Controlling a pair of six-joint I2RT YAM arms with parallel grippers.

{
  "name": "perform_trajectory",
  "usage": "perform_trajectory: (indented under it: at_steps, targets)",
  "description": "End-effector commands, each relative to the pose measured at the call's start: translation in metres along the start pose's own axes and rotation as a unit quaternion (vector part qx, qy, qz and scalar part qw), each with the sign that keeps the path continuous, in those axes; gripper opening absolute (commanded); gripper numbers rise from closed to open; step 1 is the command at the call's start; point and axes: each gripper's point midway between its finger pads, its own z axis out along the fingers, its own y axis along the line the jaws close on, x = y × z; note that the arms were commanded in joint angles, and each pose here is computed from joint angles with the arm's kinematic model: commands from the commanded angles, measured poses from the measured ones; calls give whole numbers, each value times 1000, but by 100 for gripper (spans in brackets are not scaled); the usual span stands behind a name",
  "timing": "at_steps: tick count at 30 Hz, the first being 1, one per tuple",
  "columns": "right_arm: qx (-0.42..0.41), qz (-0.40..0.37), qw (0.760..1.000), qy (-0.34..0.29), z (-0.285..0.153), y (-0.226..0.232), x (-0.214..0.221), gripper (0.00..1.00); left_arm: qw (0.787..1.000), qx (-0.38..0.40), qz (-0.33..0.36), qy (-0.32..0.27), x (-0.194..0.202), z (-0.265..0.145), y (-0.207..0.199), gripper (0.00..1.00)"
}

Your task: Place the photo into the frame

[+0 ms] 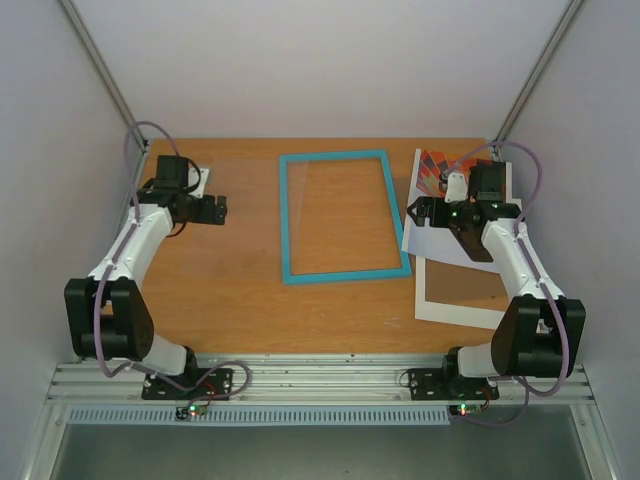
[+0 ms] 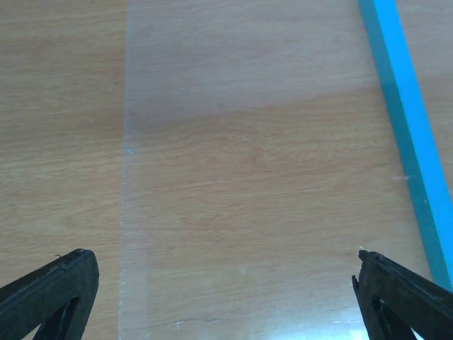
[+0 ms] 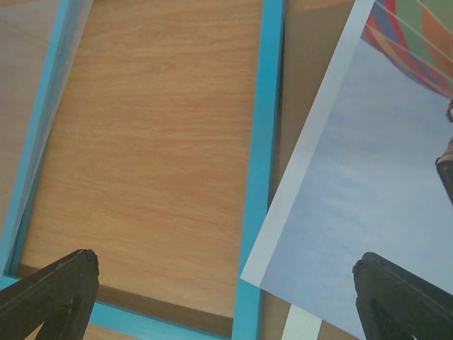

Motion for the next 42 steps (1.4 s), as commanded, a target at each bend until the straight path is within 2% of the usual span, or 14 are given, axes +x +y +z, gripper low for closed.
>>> perform_trajectory:
  at_steps: [1, 4, 8, 11, 16, 23, 28, 34, 42]
  targets:
    - [-21, 16, 1000, -1, 3, 8, -6, 98, 998, 5, 64, -17, -19, 2, -27, 99]
    - [-24, 25, 999, 7, 8, 6, -2, 99, 993, 7, 120, -11, -22, 10, -54, 99]
    - [-24, 40, 999, 9, 12, 4, -1, 98, 987, -31, 155, -18, -35, 27, -83, 99]
    - [-53, 55, 997, 4, 17, 16, -7, 99, 989, -24, 145, -10, -39, 39, -96, 99]
    - [-136, 77, 987, 31, 52, 72, -24, 99, 991, 28, 131, 12, -31, 47, -112, 99]
    - [-219, 110, 966, 80, 122, 161, -19, 98, 996, 45, 81, -5, -23, 31, -81, 99]
    - [-239, 156, 949, 138, 175, 196, 7, 95, 998, 37, 44, -35, -27, 11, -55, 99]
    - [-247, 191, 935, 167, 219, 210, 26, 90, 996, 31, 48, -74, -32, -6, -52, 99]
    - [-263, 226, 920, 185, 256, 223, 34, 82, 996, 39, 42, -71, -30, -4, -54, 99]
